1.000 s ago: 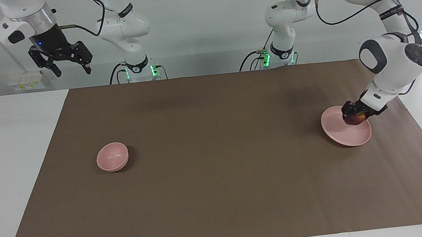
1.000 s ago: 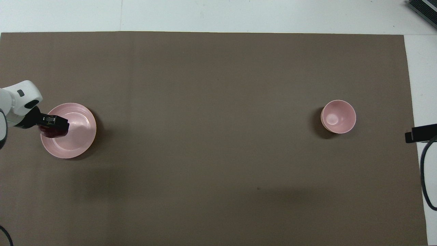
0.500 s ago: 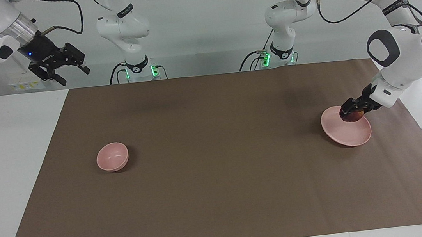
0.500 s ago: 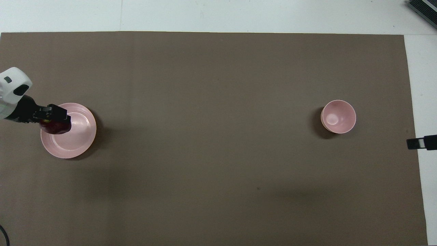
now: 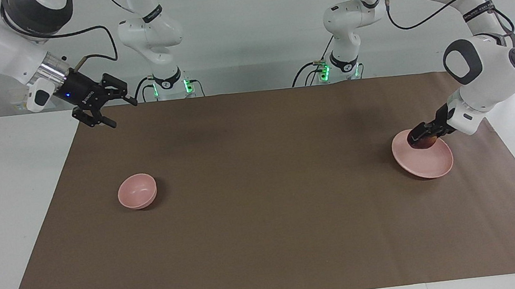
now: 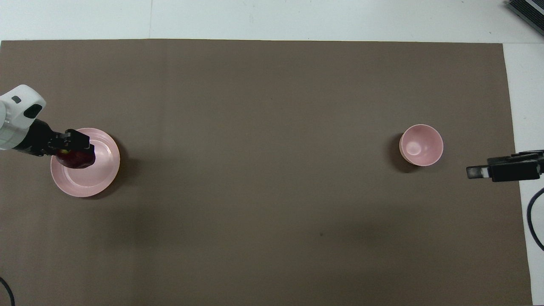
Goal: Move apple from plate to bowl
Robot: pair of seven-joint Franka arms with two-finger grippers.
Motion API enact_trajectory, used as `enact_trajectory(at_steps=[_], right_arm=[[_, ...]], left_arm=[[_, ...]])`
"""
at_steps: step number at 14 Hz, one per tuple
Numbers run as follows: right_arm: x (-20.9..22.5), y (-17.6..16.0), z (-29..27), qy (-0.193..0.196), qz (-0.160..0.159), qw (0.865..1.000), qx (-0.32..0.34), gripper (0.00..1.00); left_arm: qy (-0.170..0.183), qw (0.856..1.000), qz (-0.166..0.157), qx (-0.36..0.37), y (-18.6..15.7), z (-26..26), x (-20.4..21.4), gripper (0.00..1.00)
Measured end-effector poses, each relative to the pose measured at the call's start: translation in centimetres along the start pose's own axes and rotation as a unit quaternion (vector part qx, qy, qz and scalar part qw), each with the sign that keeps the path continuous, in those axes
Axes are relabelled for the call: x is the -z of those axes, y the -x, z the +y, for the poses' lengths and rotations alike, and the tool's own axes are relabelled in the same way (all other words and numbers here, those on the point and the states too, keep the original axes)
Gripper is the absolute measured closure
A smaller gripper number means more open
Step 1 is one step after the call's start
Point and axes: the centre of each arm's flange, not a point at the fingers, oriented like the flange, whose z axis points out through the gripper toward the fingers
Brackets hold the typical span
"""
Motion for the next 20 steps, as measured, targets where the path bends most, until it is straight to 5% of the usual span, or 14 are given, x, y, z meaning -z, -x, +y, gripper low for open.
enact_trajectory(at_steps=[8,12,20], right_arm=[[-7.8,0.0,-0.5,-0.113,0.028,0.993,-0.031,0.0],[-9.4,0.5,-0.3,-0.16,0.04,0.985,-0.056,0.0],[-14.5,2.7,-3.3,-0.198,-0.003,0.978,-0.059,0.0]], left_arm=[[0.084,0.977,-0.122,0.156,3.0,9.5,-2.1,0.21],[0.147,0.942,-0.189,0.236,4.8,16.4,-2.7,0.21],[0.239,0.855,-0.325,0.327,9.0,28.8,-2.5,0.21]])
